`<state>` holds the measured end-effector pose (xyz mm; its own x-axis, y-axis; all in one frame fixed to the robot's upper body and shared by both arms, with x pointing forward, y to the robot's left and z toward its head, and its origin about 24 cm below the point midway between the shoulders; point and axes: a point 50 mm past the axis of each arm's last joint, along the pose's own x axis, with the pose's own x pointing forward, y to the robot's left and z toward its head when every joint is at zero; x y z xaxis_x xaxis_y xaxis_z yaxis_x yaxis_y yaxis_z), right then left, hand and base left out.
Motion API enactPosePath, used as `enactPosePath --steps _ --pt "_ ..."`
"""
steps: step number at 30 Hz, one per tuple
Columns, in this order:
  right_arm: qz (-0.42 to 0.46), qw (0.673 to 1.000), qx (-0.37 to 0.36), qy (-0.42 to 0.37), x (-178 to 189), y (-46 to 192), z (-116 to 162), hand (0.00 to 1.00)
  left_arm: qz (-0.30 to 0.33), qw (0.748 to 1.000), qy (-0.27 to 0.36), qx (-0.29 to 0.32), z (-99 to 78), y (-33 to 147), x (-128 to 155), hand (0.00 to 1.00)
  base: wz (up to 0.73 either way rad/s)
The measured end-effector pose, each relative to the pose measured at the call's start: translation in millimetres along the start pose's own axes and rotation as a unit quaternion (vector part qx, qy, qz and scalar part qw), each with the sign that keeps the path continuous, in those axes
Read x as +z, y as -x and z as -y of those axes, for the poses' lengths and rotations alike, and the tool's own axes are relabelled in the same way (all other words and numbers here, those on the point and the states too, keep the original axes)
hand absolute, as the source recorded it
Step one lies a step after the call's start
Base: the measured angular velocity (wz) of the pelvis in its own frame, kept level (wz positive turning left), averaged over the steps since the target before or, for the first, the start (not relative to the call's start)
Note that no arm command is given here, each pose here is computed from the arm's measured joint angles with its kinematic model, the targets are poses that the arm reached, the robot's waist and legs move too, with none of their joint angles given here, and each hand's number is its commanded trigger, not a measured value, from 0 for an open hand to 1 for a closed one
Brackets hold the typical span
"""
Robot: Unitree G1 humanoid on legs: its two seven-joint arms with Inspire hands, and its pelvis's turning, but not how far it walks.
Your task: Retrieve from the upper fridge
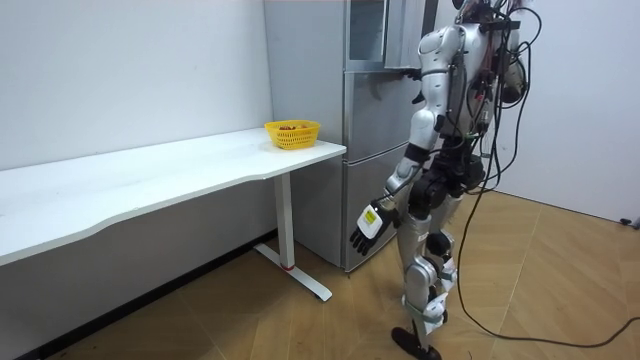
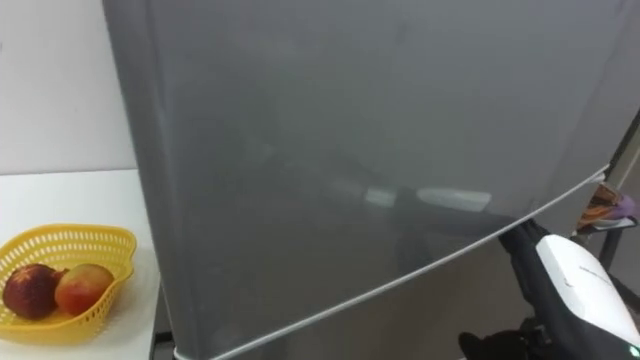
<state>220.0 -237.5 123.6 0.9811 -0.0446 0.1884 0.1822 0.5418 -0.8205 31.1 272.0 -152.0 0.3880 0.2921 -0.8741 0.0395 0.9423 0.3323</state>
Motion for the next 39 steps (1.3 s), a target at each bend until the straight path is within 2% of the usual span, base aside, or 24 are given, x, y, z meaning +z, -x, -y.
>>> enactPosePath --steps 6,13,20,23,26,30,33,36,39 --pt "0.001 1.000 0.007 0.024 1 0 -3 0.00 -0.001 0.998 -0.058 -0.021 -0.8 -0.6 1 0.00 0.02" --pt "0.010 0.999 0.033 0.003 6 0 -10 0.00 -0.012 0.996 -0.080 -0.043 3.1 -2.5 5 0.00 0.06" --pt "0.025 0.991 0.049 -0.120 11 3 -23 0.00 -0.031 0.995 -0.080 -0.044 3.2 1.6 -6 0.00 0.05" --pt "0.018 0.980 0.051 -0.193 -2 9 -37 0.00 -0.054 0.995 -0.075 -0.034 1.3 4.5 -16 0.00 0.26" --pt "-0.016 0.966 0.029 -0.256 -20 15 -43 0.00 -0.069 0.995 -0.068 -0.031 4.6 6.4 -22 0.00 0.18" --pt "-0.127 0.938 -0.026 -0.322 -61 32 -52 0.00 -0.093 0.994 -0.049 -0.031 13.6 10.4 -32 0.00 0.10" --pt "-0.172 0.920 -0.098 -0.338 -77 44 -42 0.00 -0.106 0.994 -0.026 -0.031 20.1 13.0 -38 0.00 -0.06" --pt "-0.199 0.896 -0.154 -0.365 -83 51 -38 0.00 -0.112 0.993 -0.012 -0.018 16.7 13.7 -41 0.00 -0.12" --pt "-0.209 0.886 -0.196 -0.364 -85 52 -32 0.00 -0.102 0.995 -0.005 -0.004 15.7 11.2 -34 0.00 -0.10"
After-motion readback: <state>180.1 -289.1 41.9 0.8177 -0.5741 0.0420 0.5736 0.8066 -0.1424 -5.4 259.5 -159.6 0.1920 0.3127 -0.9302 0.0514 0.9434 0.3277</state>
